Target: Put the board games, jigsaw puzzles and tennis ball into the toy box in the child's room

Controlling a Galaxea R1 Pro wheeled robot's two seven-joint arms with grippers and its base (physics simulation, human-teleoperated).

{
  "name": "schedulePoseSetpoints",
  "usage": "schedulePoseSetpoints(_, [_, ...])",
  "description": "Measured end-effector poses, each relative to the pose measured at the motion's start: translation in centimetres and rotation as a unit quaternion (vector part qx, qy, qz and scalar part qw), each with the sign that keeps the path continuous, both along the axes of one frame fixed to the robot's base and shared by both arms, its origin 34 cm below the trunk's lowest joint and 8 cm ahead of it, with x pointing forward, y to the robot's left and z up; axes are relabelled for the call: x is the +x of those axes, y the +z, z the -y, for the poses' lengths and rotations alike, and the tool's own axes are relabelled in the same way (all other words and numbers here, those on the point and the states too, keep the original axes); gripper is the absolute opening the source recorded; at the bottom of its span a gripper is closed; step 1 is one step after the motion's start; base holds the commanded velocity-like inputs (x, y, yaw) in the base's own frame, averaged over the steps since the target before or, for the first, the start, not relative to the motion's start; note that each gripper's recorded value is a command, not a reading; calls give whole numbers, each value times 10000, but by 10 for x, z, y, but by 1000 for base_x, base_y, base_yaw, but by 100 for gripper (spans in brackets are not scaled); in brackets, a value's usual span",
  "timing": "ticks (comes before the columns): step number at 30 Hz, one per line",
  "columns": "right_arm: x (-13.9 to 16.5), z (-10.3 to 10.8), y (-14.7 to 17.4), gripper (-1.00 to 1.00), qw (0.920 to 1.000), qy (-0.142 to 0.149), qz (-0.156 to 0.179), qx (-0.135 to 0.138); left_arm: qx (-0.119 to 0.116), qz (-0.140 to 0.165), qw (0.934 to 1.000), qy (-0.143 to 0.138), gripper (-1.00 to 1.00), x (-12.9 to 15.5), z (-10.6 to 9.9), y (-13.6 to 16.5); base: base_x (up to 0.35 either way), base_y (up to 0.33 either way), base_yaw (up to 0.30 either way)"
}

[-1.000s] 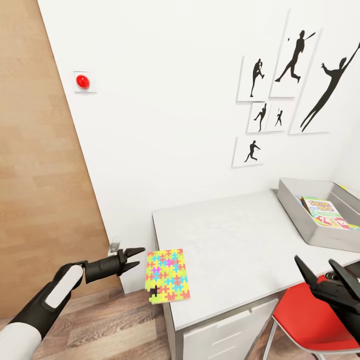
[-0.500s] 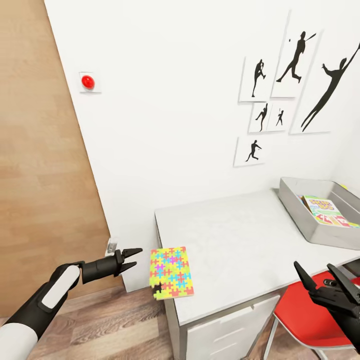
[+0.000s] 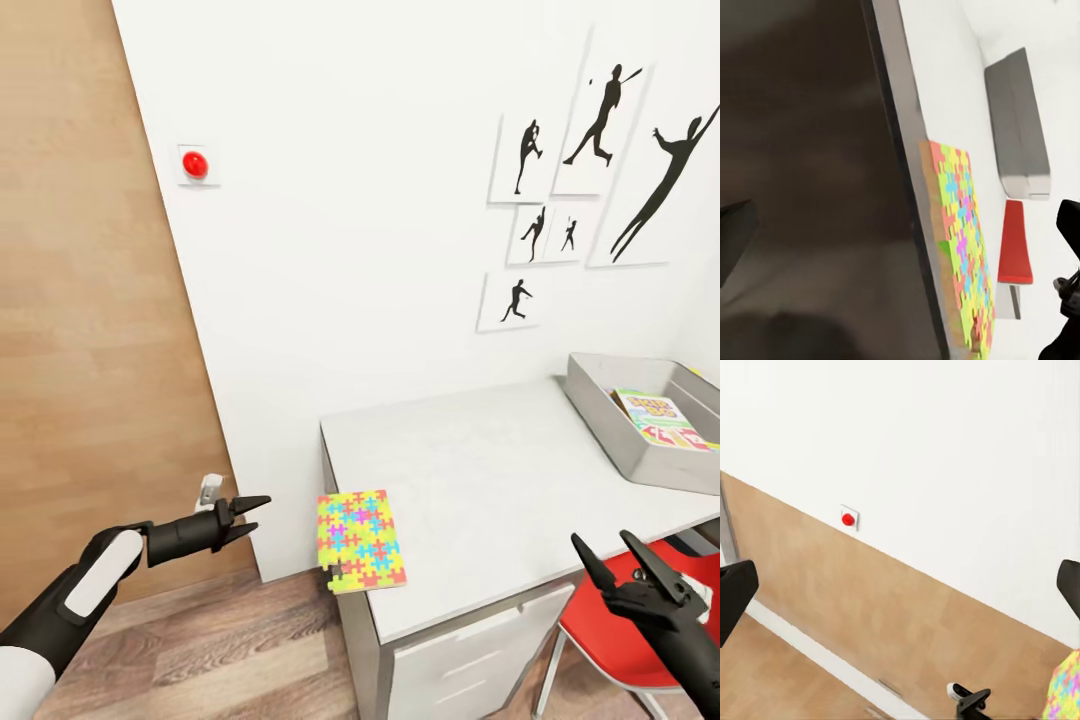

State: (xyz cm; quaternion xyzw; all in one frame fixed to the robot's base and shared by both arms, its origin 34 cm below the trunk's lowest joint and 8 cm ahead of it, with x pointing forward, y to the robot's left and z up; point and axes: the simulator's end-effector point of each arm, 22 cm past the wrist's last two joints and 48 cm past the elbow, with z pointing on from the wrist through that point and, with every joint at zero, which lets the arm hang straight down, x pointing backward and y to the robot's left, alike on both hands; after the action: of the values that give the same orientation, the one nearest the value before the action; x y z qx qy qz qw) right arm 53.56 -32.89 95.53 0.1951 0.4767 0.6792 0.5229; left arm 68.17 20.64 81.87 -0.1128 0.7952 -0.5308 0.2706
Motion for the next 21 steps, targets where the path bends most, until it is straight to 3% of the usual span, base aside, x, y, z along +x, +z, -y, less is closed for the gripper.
schedulePoseSetpoints(4, [7,-5,-17,100,9991,-11,-341,-253,97,-14,9999,25,100,0,-5,-3,0,7,0])
schedulePoseSetpoints(7, [12,-6,-34,100,9965,-22,-676,-489,404,-96,9991,30,100,-1,-10,-15,0,2,0])
schedulePoseSetpoints(13, [14,-6,-41,100,9943,7,-856,-635,589,-133,9982,29,100,-1,-13,-22,0,0,0])
schedulePoseSetpoints(18, [13,-5,-27,100,9946,-21,-705,-761,516,-436,9976,136,100,-5,-23,-42,0,0,0])
schedulePoseSetpoints(20, [10,-5,-19,100,9957,4,-570,-727,335,-402,9986,106,100,-6,-21,-38,0,0,0])
schedulePoseSetpoints(21, [5,-6,-8,100,9972,57,-351,-656,142,-303,9994,30,100,-7,-16,-30,0,0,0])
